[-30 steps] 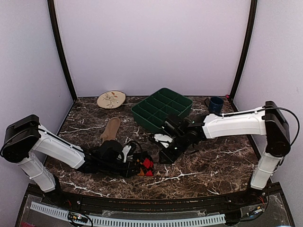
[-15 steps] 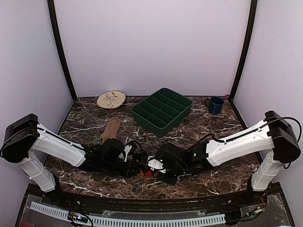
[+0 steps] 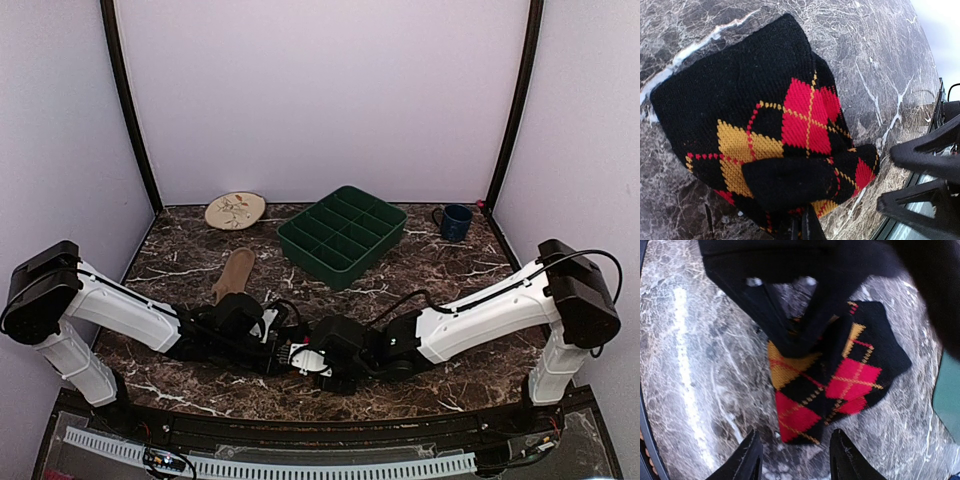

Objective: Roll the socks
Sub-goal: Roll the sock at the center of the board.

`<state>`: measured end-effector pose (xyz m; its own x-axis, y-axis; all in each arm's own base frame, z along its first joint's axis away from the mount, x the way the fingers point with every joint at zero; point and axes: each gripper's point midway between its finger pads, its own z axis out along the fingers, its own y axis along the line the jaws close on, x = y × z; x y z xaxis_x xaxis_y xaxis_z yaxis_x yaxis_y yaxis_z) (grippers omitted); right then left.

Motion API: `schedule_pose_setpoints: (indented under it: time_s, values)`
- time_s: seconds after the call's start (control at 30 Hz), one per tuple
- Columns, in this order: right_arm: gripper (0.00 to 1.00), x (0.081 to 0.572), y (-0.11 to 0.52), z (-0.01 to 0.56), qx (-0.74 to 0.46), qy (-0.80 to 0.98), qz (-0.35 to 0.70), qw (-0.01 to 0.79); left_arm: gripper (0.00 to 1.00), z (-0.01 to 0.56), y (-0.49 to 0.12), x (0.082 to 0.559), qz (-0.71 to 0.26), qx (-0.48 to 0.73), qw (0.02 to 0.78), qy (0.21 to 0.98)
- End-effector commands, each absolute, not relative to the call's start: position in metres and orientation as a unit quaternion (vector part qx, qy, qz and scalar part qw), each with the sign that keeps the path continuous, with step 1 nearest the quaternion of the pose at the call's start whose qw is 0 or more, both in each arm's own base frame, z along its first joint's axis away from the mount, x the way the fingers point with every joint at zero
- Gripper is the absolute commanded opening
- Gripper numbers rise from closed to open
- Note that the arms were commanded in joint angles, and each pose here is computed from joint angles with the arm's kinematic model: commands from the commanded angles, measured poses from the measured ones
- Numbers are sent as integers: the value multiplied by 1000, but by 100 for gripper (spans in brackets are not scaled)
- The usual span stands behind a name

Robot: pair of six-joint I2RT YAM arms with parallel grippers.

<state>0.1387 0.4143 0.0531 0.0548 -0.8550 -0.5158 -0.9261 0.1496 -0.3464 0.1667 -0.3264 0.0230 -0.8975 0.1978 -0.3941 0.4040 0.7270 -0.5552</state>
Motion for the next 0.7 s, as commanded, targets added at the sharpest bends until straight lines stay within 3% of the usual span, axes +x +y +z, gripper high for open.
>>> schedule_pose_setpoints:
  time_s: [0.0, 0.43, 0.67]
  values:
    - [45, 138, 435, 60, -663, 662, 56, 345, 0, 14, -315, 155, -311, 165, 124, 928]
    - [39, 138, 437, 35, -685, 652, 46, 321, 0, 13, -314, 154, -311, 168, 122, 928]
    - [31, 143, 443, 29, -689, 652, 50, 312, 0, 13, -312, 154, -311, 169, 120, 927]
